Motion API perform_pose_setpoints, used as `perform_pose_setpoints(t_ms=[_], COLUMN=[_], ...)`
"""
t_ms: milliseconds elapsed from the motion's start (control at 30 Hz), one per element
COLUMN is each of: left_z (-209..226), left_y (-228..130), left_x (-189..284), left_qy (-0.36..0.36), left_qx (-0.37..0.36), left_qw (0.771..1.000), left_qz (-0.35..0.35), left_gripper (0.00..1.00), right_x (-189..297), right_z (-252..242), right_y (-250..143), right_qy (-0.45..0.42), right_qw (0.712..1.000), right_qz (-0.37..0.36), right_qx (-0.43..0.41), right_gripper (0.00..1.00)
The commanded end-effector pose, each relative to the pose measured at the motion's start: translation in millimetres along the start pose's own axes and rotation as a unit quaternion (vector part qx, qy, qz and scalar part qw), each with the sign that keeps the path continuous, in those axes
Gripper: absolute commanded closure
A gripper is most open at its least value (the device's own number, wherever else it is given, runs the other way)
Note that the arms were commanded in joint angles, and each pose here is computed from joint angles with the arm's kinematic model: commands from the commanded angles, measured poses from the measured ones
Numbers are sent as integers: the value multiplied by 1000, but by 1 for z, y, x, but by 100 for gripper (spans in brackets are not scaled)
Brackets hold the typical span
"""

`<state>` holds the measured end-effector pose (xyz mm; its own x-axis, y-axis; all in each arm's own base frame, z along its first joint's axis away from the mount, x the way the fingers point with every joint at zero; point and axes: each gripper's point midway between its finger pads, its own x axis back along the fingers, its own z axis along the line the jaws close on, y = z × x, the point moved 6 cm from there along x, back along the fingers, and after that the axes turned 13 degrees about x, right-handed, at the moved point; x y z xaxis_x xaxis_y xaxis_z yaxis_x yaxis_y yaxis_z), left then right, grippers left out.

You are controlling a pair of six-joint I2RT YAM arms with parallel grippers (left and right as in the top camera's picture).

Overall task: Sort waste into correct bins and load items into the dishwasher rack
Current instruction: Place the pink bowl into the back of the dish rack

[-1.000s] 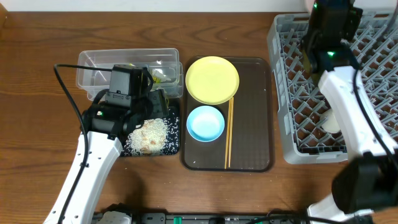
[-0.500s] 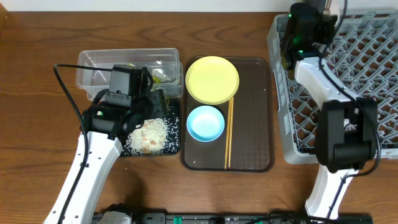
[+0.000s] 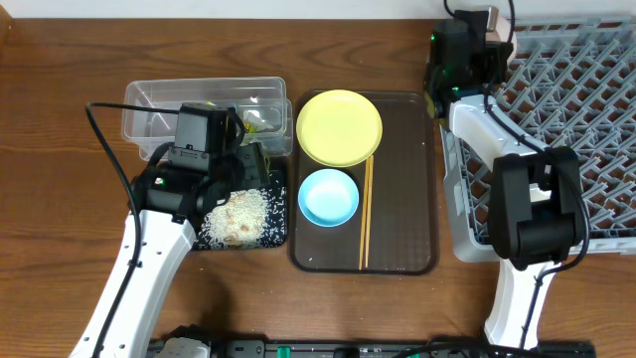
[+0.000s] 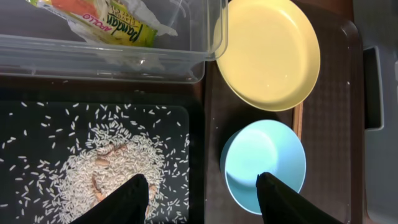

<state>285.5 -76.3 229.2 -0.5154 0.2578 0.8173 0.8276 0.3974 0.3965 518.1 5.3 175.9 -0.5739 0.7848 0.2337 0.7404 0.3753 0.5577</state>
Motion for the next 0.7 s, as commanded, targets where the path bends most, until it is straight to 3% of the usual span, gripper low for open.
perform_pose_setpoints(t_ms=[0, 167, 300, 367, 433, 533, 667], left_z=[0, 0, 0, 0, 0, 0, 10], left_y=[4, 4, 4, 4, 4, 4, 3], left_x=[3, 3, 3, 3, 3, 3, 4], left_qy=[4, 4, 4, 4, 4, 4, 44], left_qx=[-7, -7, -7, -7, -7, -7, -5], left_qw=[1000, 1000, 1000, 1000, 1000, 1000, 999], left_qz=[-9, -9, -9, -9, -9, -8, -15], left_gripper=[41, 41, 41, 41, 41, 41, 41], right_x=[5, 16, 37, 53, 68, 100, 159], right_z=[14, 23, 11, -3, -16, -25, -17], right_y=[-10, -22, -19, -14, -13, -15, -20], right_qy=[20, 101, 211, 263, 307, 409, 587], right_qw=[1000, 994, 977, 964, 951, 912, 809], right_qz=[13, 33, 35, 29, 25, 21, 26], right_qx=[5, -5, -21, -21, -19, -10, -13], right_gripper=[99, 93, 76, 56, 48, 44, 44])
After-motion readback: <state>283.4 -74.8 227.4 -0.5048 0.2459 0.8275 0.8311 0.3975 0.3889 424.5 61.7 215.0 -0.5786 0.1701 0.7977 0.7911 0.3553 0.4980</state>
